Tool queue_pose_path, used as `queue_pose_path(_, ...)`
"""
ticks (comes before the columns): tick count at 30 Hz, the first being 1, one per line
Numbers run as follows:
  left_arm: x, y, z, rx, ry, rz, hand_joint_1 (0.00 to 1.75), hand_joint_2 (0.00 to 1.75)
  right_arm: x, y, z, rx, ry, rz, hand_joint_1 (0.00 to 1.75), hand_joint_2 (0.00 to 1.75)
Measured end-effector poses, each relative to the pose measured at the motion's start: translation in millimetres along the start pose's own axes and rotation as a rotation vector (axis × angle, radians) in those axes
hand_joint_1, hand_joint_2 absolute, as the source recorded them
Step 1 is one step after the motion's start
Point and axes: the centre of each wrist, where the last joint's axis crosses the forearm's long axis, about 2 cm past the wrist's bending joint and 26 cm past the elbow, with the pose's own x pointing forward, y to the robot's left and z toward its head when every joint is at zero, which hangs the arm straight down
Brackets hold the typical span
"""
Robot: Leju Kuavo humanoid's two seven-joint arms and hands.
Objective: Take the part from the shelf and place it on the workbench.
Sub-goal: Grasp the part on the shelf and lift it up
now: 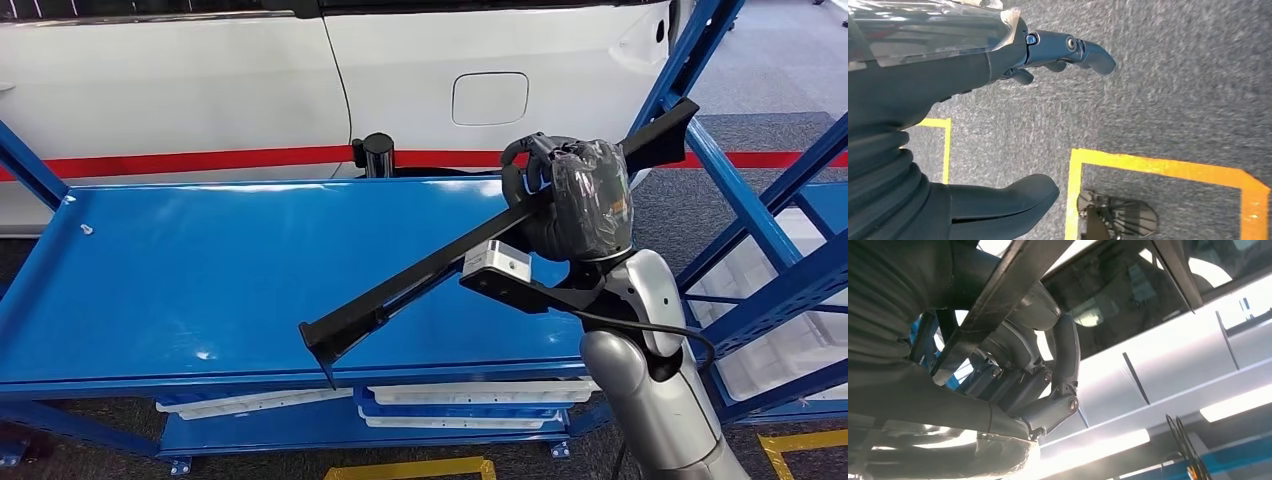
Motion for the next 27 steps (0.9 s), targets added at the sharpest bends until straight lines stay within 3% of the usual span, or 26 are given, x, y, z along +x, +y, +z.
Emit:
queue_pose_path(14,1.9,1.0,-0.5,0.005,-0.003,0.006,0.00,1.75,5.1,3.6,-28.5,0.034,-0.040,0.001,1.75,1.75)
queue_pose_path(27,5.4,4.0,-1.5,0.025,0.002,0.020,0.00,1.75,0.0,12.5,-27.0,0.050,-0.033,-0.084,1.75,1.75)
